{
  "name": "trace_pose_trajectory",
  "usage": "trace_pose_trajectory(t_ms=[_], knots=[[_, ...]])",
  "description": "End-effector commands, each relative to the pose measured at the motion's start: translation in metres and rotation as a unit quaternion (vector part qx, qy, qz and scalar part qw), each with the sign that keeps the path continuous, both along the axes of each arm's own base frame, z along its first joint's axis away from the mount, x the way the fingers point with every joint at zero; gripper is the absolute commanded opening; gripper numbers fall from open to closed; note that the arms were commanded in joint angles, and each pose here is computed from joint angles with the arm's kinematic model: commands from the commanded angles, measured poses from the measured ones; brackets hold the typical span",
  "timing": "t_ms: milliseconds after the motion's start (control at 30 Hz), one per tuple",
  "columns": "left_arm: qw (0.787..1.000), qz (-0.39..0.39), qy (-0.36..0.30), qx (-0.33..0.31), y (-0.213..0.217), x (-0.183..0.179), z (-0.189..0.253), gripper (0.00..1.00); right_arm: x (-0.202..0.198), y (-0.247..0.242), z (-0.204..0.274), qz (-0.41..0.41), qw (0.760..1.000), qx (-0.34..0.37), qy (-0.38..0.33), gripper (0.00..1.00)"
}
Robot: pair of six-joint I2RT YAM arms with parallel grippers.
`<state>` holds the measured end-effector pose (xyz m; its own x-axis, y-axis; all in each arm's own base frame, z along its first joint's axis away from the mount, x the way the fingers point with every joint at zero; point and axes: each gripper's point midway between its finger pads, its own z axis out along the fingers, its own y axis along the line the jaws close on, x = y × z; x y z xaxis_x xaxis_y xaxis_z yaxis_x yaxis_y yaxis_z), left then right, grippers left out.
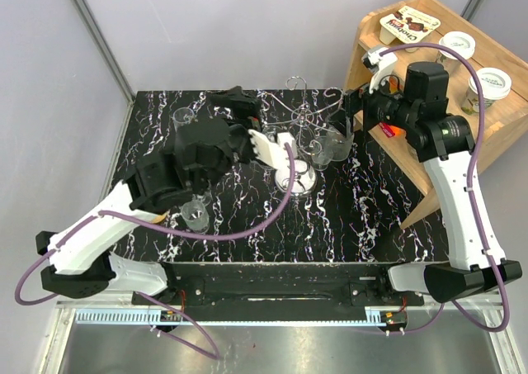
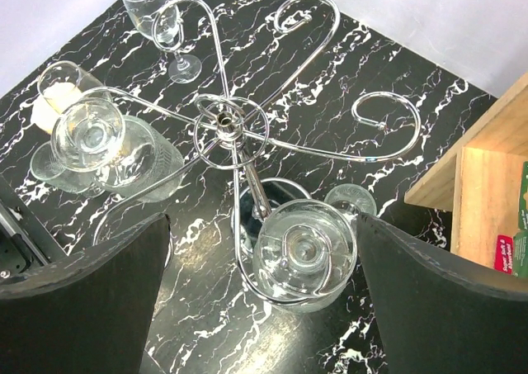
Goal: Place the wine glass upside down on the wine glass rack
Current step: Turn the wine glass upside down at the wine rack.
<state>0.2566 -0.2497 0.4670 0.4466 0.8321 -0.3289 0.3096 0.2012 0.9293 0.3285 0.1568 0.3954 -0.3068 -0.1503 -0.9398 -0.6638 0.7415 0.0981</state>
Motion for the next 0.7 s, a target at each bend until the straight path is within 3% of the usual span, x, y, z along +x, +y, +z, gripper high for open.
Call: trace_pose_trajectory(t_ms=[0,367,533,667], knots=[[0.997,0.015,0.07,-0.02,0.042,0.0,-0.004,0.99,-0.01,0.001,0.024,0.022,0.999,0.001,-0.045,1.0],[0.958,0.071,0.258,0.105,0.127,0.007,-0.124,0.99,-0.029,0.009,0.044,0.057,0.996,0.018,-0.07,1.0],[0.933,0.044,0.34,0.109,0.133,-0.019,-0.157,0.97,-0.04,0.021,0.039,0.107,0.994,0.025,-0.025,0.99],[0.908,0.009,0.399,0.128,0.133,-0.045,-0.189,0.95,-0.041,0.022,0.037,0.114,0.993,0.021,-0.028,0.98]])
